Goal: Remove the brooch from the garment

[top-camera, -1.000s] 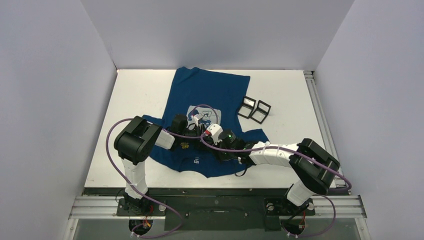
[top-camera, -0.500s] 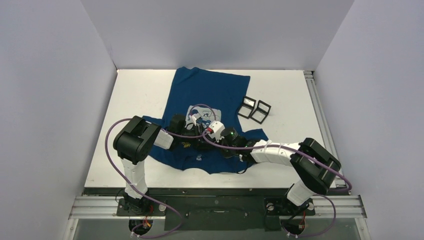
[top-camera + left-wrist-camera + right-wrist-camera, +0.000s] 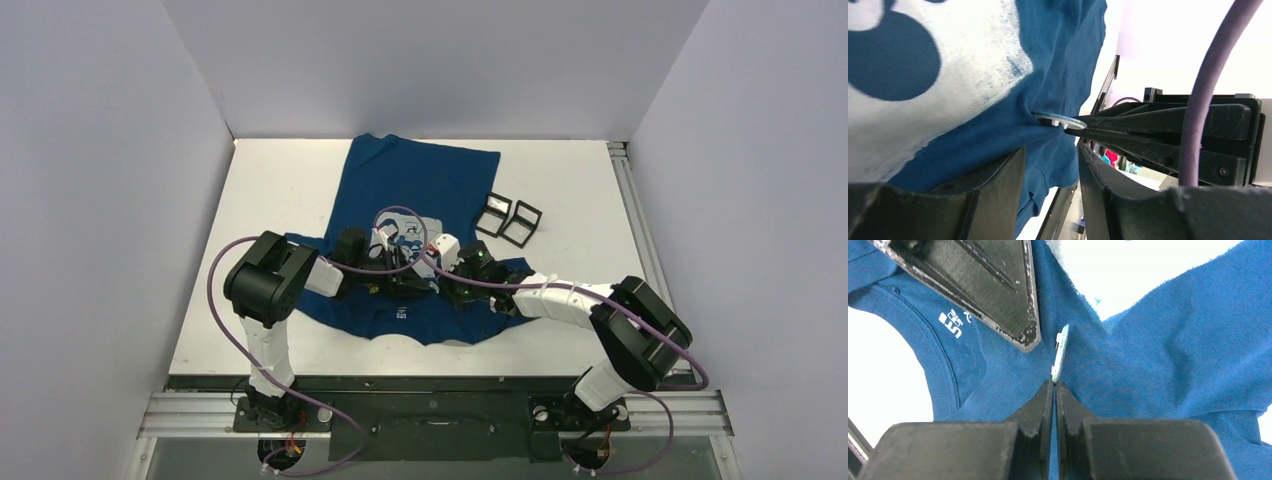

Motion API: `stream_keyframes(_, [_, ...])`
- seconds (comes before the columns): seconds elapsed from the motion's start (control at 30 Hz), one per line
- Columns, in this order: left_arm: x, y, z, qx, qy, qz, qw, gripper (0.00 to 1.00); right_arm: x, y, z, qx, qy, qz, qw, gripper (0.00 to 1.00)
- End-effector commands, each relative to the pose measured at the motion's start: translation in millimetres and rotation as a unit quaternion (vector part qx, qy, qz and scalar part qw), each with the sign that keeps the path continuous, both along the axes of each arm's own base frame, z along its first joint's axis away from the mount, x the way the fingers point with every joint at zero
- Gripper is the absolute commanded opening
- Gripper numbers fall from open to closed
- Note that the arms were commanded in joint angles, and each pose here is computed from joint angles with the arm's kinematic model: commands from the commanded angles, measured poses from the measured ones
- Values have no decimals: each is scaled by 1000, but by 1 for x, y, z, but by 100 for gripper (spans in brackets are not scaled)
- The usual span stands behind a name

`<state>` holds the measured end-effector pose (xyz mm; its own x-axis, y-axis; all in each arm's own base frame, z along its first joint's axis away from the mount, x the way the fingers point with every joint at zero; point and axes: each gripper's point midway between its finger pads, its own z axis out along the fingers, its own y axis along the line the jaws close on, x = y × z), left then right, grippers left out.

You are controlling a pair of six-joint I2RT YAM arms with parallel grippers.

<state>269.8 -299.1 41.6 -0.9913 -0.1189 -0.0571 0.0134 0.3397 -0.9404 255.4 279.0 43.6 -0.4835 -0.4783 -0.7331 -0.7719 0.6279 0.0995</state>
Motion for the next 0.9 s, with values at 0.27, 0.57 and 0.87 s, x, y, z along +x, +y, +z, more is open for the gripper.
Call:
stream_keyframes(0.27, [19,30,14,49,-124,8,991,45,6,9,21,65,-23,12,998,0])
stream_keyframes(0.57, [40,27,36,22,-194,20,980,46,14,17,17,86,-32,0,996,0])
stream_keyframes(0.87, [50,24,38,-46,-204,38,977,51,18,16,14,106,-36,-11,994,0])
